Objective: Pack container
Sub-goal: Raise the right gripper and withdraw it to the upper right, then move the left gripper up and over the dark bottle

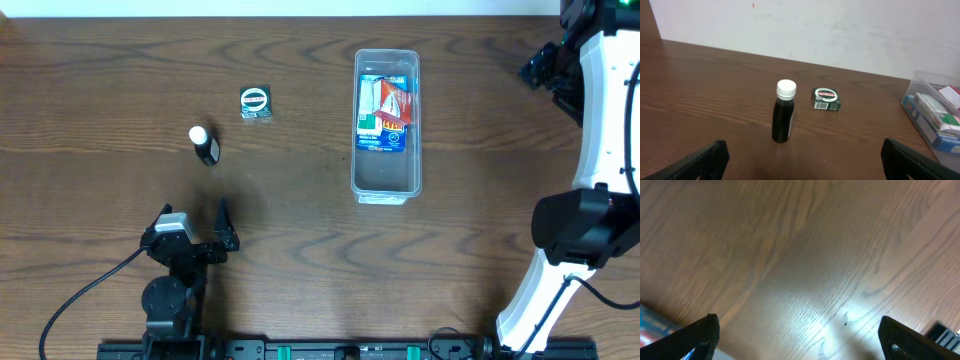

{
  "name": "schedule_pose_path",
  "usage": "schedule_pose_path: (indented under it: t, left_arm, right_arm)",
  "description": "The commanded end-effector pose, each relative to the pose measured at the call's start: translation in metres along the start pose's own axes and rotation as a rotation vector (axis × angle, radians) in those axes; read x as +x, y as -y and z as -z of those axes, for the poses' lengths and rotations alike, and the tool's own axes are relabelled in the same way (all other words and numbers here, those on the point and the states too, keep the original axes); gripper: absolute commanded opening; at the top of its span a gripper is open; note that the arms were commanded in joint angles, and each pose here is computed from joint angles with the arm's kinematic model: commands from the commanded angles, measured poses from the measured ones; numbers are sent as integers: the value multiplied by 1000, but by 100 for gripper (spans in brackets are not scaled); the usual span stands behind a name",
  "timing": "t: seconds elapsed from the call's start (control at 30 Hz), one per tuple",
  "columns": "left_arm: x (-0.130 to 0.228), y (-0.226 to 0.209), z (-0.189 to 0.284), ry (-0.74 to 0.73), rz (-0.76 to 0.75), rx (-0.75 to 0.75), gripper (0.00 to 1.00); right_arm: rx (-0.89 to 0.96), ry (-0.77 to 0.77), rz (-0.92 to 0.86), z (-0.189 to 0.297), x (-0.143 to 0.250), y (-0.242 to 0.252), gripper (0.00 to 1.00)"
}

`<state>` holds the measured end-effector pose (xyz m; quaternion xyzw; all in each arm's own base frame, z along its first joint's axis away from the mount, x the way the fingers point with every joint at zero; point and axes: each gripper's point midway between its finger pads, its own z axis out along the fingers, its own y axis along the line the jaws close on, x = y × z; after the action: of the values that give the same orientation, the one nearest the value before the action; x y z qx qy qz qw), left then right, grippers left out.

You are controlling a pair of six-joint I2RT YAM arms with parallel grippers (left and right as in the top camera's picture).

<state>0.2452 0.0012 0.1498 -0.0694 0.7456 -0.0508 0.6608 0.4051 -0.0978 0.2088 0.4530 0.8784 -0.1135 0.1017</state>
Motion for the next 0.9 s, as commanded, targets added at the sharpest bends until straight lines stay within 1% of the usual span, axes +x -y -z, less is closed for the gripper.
schedule_pose_path:
  t: [0.0,0.13,0.23,0.5,0.57,0.63,0.67,0.77,0.87]
  left_arm:
    - [18,-7,-1,-52,-9,-32,98]
    - [18,-7,-1,-52,-9,-32,98]
    - [18,-7,-1,-52,-9,-33,98]
    - [17,-7,-1,-52,-7,-31,98]
    - [16,-6,-1,-44,49,-31,98]
    - [7,-2,-1,-18,96,-7,98]
    - [-1,6,0,-1,96,32,98]
    - [-35,27,9,69,93,138,98]
    - [-72,41,22,135,76,202,98]
  right_arm:
    - [6,-6,-17,-8,4,0,99]
    - [36,-37,-11,-32,13,-1,99]
    - [50,-30,-10,-40,12,0,99]
    - [65,-39,-7,-45,15,2,99]
    - [65,-39,-7,-45,15,2,99]
    - [65,-39,-7,-45,15,2,99]
    - [65,-39,-7,-45,15,2,99]
    - [65,-39,-7,-45,15,2,99]
    - [65,-39,-7,-45,15,2,99]
